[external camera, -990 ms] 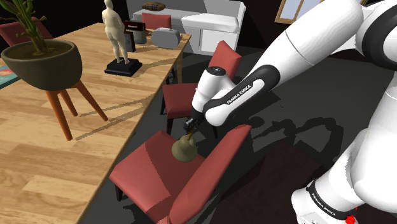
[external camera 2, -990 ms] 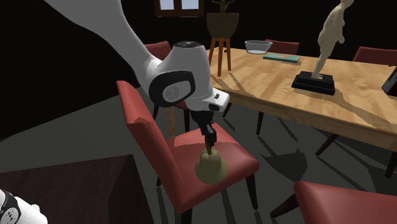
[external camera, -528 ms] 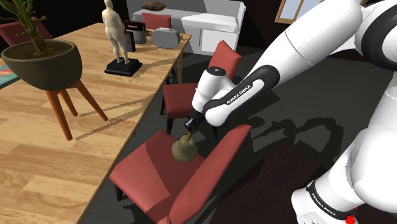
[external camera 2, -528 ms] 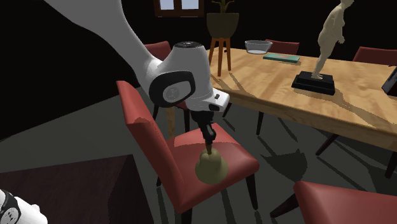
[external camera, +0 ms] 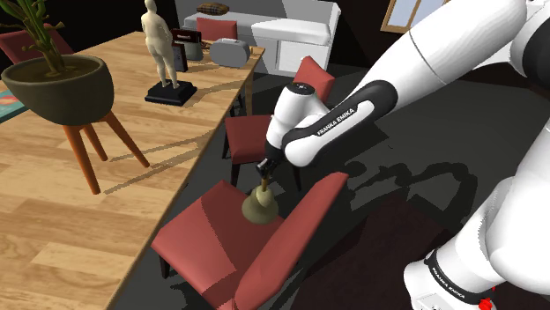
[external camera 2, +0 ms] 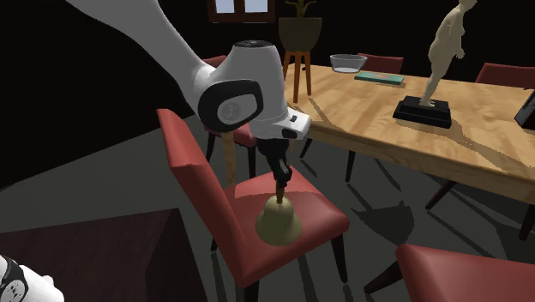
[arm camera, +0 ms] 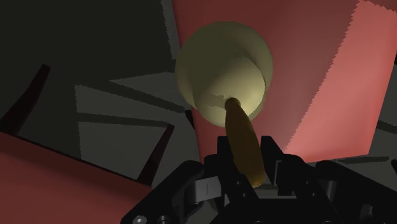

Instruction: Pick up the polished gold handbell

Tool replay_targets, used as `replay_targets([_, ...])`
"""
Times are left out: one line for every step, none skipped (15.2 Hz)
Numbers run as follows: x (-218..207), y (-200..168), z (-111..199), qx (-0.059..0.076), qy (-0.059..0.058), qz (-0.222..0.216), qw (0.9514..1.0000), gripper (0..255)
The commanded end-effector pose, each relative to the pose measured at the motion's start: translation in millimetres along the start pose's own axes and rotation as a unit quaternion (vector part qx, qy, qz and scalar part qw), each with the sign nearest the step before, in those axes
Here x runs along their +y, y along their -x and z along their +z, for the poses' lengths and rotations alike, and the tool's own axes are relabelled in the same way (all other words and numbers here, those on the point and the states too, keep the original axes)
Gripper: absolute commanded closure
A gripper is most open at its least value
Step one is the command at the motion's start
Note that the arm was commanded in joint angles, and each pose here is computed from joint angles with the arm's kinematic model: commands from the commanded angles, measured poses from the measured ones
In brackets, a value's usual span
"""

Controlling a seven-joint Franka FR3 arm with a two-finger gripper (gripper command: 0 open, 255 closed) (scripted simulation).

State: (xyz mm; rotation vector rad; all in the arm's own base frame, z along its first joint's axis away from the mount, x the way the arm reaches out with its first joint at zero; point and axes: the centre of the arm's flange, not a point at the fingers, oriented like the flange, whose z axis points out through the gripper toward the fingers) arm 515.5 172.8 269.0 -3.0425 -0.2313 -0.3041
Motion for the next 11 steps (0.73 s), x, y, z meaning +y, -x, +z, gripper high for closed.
replay_targets([-1.0, -0.8, -11.6, 0.0, 0.0, 0.0, 1.0, 255])
replay_targets([-1.3, -1.9, -16.8, 0.0, 0.0, 0.0, 1.0, 255])
replay_targets([-1.6, -3.0, -21.9, 0.0, 0.0, 0.0, 1.0, 255])
replay_targets([-1.9, -4.0, -27.1, 0.0, 0.0, 0.0, 1.0, 255])
replay_targets([-2.2, -5.1, -32.3, 0.0, 0.0, 0.0, 1.0, 255])
replay_targets([-2.5, -6.2, -37.4, 0.0, 0.0, 0.0, 1.0, 255])
replay_targets([-2.8, -7.2, -42.6, 0.0, 0.0, 0.0, 1.0, 255])
replay_targets([-3.2, -8.3, -47.7, 0.0, 0.0, 0.0, 1.0, 255])
replay_targets([-3.5, -9.4, -52.9, 0.0, 0.0, 0.0, 1.0, 255])
replay_targets([-3.5, -9.5, -53.7, 0.0, 0.0, 0.0, 1.0, 255])
replay_targets([-3.5, -9.5, -53.7, 0.0, 0.0, 0.0, 1.0, 255])
